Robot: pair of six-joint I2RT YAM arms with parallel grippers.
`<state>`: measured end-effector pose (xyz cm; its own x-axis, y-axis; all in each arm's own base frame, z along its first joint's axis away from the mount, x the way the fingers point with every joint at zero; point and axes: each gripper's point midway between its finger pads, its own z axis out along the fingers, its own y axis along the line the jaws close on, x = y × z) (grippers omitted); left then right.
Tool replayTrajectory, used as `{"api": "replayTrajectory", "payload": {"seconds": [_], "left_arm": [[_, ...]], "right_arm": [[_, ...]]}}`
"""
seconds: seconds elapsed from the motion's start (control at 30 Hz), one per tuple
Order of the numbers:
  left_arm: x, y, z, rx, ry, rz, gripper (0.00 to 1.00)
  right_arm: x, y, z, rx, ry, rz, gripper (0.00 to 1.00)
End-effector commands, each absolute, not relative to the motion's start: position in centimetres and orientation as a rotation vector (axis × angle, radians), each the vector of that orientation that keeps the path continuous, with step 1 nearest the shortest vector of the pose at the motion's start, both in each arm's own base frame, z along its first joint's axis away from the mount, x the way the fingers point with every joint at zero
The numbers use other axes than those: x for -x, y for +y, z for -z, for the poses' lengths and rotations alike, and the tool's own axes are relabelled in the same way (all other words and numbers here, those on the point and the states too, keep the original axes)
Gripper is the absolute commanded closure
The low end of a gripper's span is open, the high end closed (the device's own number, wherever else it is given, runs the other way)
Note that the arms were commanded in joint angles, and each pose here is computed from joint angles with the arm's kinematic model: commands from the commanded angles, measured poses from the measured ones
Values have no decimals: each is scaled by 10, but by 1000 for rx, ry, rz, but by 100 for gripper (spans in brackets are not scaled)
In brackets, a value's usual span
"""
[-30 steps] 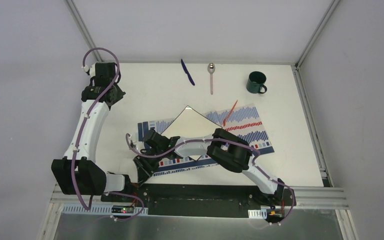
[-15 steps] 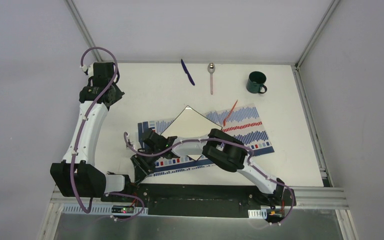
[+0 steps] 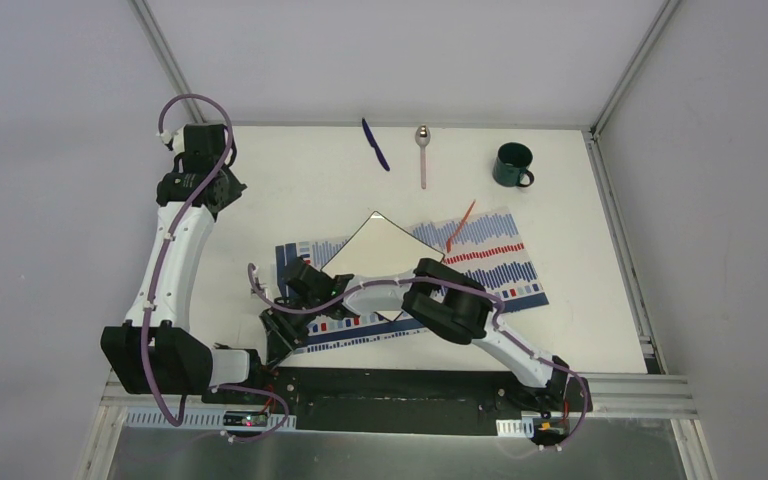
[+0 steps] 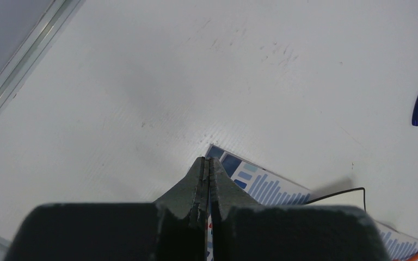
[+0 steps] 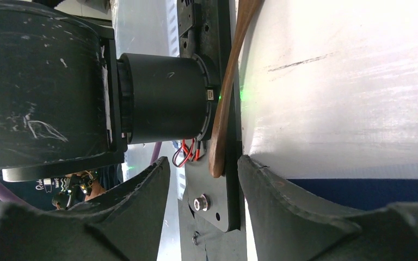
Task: Set the dinner table for one person
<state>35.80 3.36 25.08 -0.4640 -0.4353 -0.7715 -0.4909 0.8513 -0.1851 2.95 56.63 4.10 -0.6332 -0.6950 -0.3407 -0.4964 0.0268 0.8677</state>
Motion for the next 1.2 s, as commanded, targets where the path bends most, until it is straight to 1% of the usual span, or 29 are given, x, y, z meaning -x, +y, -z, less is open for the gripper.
{"api": "replayTrajectory", "payload": {"seconds": [0.0, 0.23, 0.53, 0.67, 1.1, 1.17], "left_arm": [[-359, 37, -269, 664, 2083, -67, 100], [-359, 38, -273, 659, 2080, -75, 100], [-360, 38, -269, 666, 2088, -72, 100], [-359, 39, -268, 673, 2087, -71, 100], [-361, 39, -266, 674, 2092, -68, 100], [-362, 39, -267, 674, 2092, -67, 100]], "right_arm": [[-21, 571, -28, -1270, -2091, 1687, 45], [-6, 564, -18, -1285, -2089, 1639, 46], [2, 544, -9, -1375, -2144, 1501, 46], [5, 539, 0, -1369, -2158, 1443, 51], [15, 543, 3, -1405, -2123, 1417, 55], [17, 544, 3, -1414, -2119, 1413, 56]]}}
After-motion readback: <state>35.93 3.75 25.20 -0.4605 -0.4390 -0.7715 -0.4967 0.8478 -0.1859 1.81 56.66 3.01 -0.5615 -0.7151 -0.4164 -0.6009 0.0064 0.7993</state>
